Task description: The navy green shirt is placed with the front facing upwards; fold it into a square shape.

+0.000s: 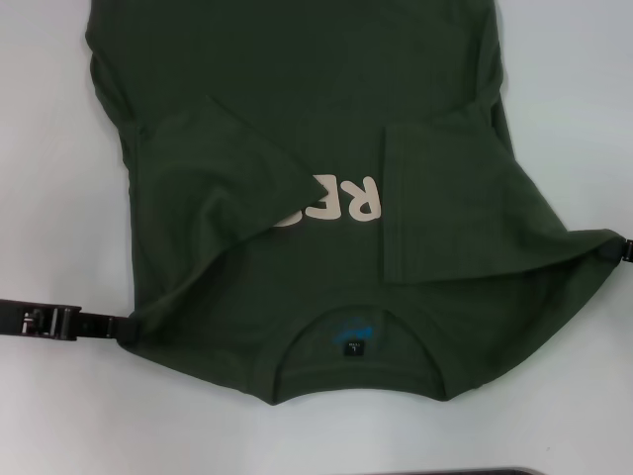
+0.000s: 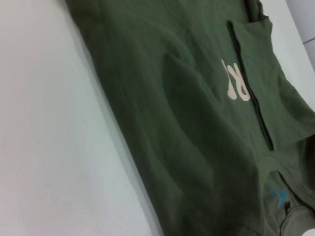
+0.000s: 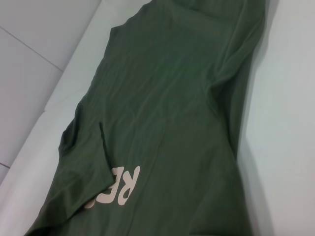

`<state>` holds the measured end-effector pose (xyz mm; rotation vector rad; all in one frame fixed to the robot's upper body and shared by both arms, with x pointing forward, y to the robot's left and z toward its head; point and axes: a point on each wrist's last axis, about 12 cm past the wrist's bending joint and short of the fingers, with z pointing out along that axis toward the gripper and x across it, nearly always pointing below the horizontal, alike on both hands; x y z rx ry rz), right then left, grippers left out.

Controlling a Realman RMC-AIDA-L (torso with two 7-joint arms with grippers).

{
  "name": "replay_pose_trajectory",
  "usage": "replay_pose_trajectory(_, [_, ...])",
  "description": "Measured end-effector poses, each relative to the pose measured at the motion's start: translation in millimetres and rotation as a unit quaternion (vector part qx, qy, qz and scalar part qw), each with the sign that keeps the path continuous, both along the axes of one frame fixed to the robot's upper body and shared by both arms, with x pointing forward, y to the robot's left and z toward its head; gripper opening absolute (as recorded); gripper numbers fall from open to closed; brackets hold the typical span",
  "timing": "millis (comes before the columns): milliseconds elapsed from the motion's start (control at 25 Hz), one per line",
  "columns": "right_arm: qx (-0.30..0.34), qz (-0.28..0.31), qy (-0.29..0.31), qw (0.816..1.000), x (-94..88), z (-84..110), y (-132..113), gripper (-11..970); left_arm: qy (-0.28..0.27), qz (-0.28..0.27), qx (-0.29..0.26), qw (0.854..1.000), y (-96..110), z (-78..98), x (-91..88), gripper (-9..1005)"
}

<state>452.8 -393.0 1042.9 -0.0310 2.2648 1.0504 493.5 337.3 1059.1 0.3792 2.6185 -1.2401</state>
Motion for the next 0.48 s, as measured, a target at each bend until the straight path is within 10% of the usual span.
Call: replay_pose_trajectory(480, [0.010,0.008,0.010,1.000,-4.6,-5.3,5.1,2,0.011,-0.031,0.011,0.999,4.2,2.6,-6.7,113])
